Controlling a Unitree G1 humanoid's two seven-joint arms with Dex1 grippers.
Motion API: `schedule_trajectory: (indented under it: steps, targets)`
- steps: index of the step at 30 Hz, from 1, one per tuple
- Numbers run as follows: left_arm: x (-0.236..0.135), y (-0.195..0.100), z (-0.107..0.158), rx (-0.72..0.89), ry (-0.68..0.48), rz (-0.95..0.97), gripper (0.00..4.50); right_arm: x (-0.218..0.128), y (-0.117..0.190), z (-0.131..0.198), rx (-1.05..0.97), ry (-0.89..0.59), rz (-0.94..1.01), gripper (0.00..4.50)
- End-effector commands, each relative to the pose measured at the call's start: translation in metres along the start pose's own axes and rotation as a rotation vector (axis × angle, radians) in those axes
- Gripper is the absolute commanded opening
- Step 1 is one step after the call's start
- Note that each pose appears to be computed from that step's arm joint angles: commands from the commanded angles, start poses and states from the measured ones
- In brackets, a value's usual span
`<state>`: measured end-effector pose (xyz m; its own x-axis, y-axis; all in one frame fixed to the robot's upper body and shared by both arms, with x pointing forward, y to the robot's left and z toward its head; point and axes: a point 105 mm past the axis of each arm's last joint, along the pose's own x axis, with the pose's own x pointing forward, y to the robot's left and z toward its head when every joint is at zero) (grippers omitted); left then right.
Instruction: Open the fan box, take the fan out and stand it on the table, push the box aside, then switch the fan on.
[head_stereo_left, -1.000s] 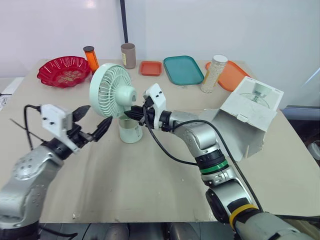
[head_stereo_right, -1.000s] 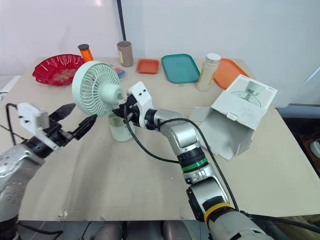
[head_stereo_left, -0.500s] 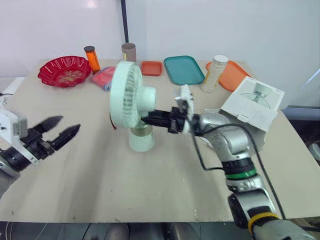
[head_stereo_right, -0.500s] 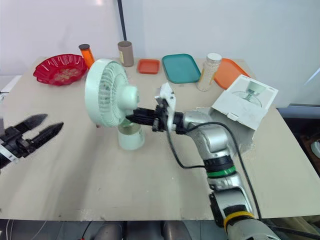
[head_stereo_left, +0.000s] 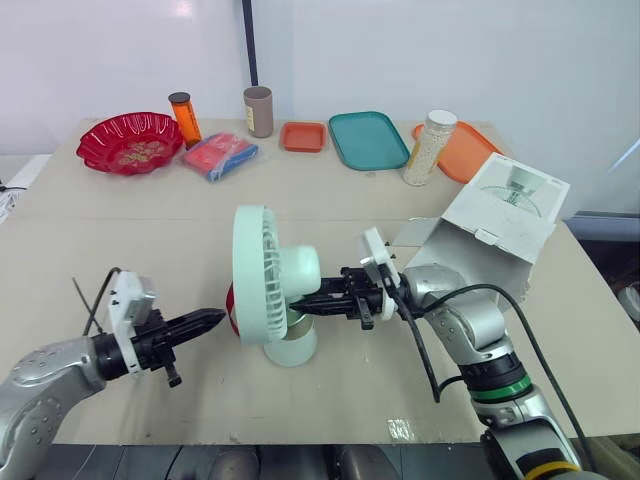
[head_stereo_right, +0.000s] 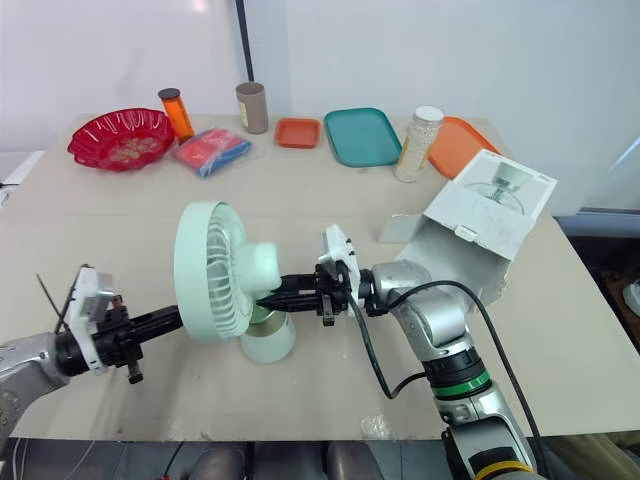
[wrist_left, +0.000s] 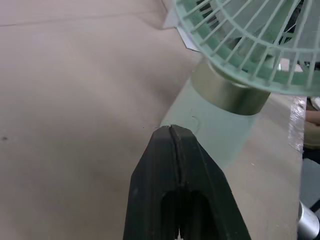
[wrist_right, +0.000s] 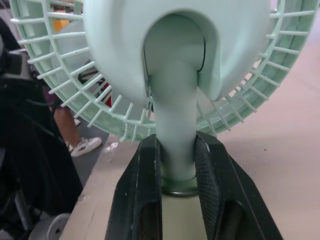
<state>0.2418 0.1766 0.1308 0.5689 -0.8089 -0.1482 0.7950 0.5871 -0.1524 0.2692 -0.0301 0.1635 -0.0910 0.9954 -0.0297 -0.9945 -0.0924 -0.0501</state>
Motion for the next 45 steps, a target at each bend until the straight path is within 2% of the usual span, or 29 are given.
schedule_trajectory:
  steps: [1, 7, 14, 31, 45]
  targets:
    - [0.016, 0.001, -0.003, 0.036, -0.019, 0.018, 0.05, 0.004, 0.008, 0.006, -0.093, -0.002, 0.048, 0.35]
    - [0.037, -0.007, -0.015, 0.030, -0.007, -0.037, 0.05, 0.007, 0.005, 0.000, -0.115, 0.012, 0.029, 0.35]
    - [0.038, -0.012, -0.023, 0.027, 0.017, -0.064, 0.05, 0.006, 0.003, -0.004, -0.137, 0.038, 0.016, 0.35]
    - [0.036, -0.025, -0.026, 0.008, 0.053, -0.138, 0.05, 0.008, -0.001, -0.008, -0.159, 0.056, -0.003, 0.35]
    - [0.039, -0.028, -0.019, -0.003, 0.027, -0.161, 0.05, 0.011, -0.002, -0.010, -0.166, 0.066, -0.010, 0.35]
